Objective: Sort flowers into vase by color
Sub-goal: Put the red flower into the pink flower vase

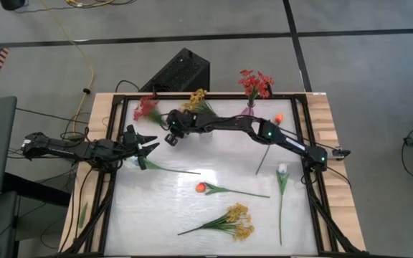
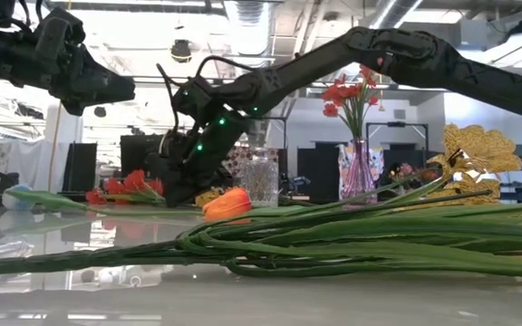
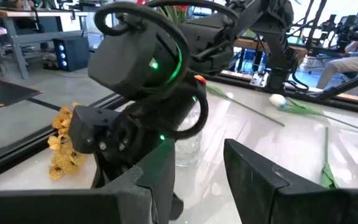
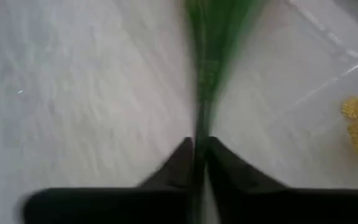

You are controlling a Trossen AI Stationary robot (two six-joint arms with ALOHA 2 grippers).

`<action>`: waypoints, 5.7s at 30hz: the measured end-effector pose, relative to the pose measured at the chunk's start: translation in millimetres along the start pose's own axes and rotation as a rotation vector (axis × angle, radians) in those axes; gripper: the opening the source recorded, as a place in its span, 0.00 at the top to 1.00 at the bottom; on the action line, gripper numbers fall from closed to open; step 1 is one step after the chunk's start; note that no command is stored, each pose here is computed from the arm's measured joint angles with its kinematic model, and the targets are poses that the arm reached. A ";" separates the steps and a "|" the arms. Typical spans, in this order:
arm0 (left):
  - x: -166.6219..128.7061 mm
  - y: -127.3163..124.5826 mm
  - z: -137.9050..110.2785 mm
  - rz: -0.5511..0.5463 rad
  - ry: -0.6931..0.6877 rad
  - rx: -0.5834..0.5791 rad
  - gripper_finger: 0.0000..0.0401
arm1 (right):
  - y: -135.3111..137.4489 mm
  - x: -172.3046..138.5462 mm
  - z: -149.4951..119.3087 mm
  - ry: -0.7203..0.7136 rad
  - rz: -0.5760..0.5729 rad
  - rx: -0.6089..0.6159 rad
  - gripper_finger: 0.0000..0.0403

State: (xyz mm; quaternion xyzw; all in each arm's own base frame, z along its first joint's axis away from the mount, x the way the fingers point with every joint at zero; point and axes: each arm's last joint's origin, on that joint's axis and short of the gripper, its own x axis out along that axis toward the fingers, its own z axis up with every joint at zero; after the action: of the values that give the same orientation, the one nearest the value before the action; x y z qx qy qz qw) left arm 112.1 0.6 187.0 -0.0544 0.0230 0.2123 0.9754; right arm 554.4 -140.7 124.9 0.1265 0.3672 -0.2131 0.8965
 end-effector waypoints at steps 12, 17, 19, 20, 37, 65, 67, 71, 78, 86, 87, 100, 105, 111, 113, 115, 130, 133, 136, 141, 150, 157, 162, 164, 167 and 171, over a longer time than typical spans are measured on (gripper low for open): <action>0.0 -0.1 -0.3 -0.007 0.005 0.006 0.69 | -5.0 -105.1 64.9 -0.077 0.073 0.024 0.93; -0.1 -0.7 -0.5 -0.026 0.008 0.007 0.69 | 1.9 -172.4 86.5 -0.164 0.031 -0.061 0.93; -0.1 -1.7 -0.6 -0.062 0.013 0.007 0.69 | 4.5 -199.5 86.5 -0.202 0.044 -0.085 0.93; -0.1 -2.2 -0.7 -0.079 0.016 0.006 0.69 | 5.3 -212.8 84.2 -0.231 0.054 -0.091 0.93; 4.4 -9.0 2.2 -0.227 -0.240 -0.125 0.69 | 12.6 -262.9 -106.9 -1.179 0.609 0.227 0.93; 64.5 -53.3 -3.4 -0.445 -0.200 -0.072 0.69 | 92.6 -170.1 -82.8 -1.145 0.757 0.118 0.93; 66.8 -54.8 -2.9 -0.447 -0.196 -0.072 0.69 | 92.9 -170.0 -82.9 -1.144 0.753 0.112 0.93; 68.6 -56.8 -1.7 -0.468 -0.194 -0.068 0.69 | 93.1 -167.4 -83.7 -1.120 0.741 0.103 0.93; 69.6 -56.6 -4.7 -0.449 -0.164 -0.056 0.80 | 92.7 -167.1 -83.6 -1.122 0.733 0.095 0.93; 70.3 -55.9 -7.6 -0.429 -0.136 -0.046 0.99 | 93.1 -165.0 -84.2 -1.101 0.721 0.073 0.80; 70.4 -55.7 -8.5 -0.422 -0.126 -0.042 0.99 | 92.4 -164.7 -83.6 -1.092 0.726 0.065 0.78; 69.0 -46.4 -5.2 -0.342 0.075 0.029 1.00 | 79.5 -181.7 -63.5 -0.767 0.644 -0.208 0.58; 66.1 -44.7 -3.8 -0.334 0.102 0.039 1.00 | 77.9 -195.9 -58.9 -0.733 0.533 -0.282 0.59; 66.0 -44.6 -4.4 -0.334 0.108 0.042 1.00 | 80.7 -197.1 -59.3 -0.758 0.502 -0.296 0.66; 66.0 -44.6 -4.5 -0.334 0.109 0.042 1.00 | 80.8 -195.9 -59.9 -0.756 0.498 -0.295 0.69; 66.0 -44.6 -4.5 -0.334 0.109 0.042 1.00 | 80.2 -195.0 -60.3 -0.749 0.482 -0.290 0.72; 63.5 -46.4 -11.6 -0.323 0.167 0.113 0.73 | 84.7 -235.4 -65.0 -0.544 0.352 -0.276 0.94; 63.5 -44.5 -14.2 -0.276 0.189 0.128 0.68 | 74.0 -271.8 -75.2 -0.489 0.179 -0.276 0.94; 63.6 -43.2 -15.2 -0.237 0.195 0.137 0.65 | 52.4 -307.7 -99.0 -0.495 0.014 -0.246 0.94; 63.5 -42.5 -16.2 -0.220 0.202 0.145 0.64 | 4.4 -352.1 -147.5 -0.617 -0.218 -0.131 0.94; 65.3 -41.1 -12.0 -0.205 0.161 0.138 0.64 | -58.3 -343.2 -183.8 -0.841 -0.475 -0.072 0.94; 66.1 -39.7 -11.5 -0.197 0.159 0.136 0.64 | -90.2 -325.8 -179.0 -0.930 -0.543 -0.030 0.94; 66.1 -39.6 -11.8 -0.198 0.160 0.148 0.64 | -102.5 -309.0 -176.5 -0.929 -0.562 -0.019 0.94; 65.9 -39.5 -12.6 -0.198 0.167 0.152 0.64 | -105.1 -304.0 -176.7 -0.920 -0.583 -0.028 0.94; 65.8 -39.3 -13.6 -0.197 0.178 0.156 0.64 | -106.8 -301.1 -176.2 -0.931 -0.595 -0.023 0.94; 65.7 -39.2 -14.0 -0.196 0.182 0.158 0.64 | -106.1 -300.5 -176.3 -0.930 -0.597 -0.032 0.94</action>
State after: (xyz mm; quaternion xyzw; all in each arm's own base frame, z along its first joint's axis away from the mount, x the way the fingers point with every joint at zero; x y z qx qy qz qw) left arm 187.8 -9.3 172.4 0.0016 0.1226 0.1076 0.9866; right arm 205.3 -79.3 208.3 -0.1043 -0.0444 -0.4859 0.8666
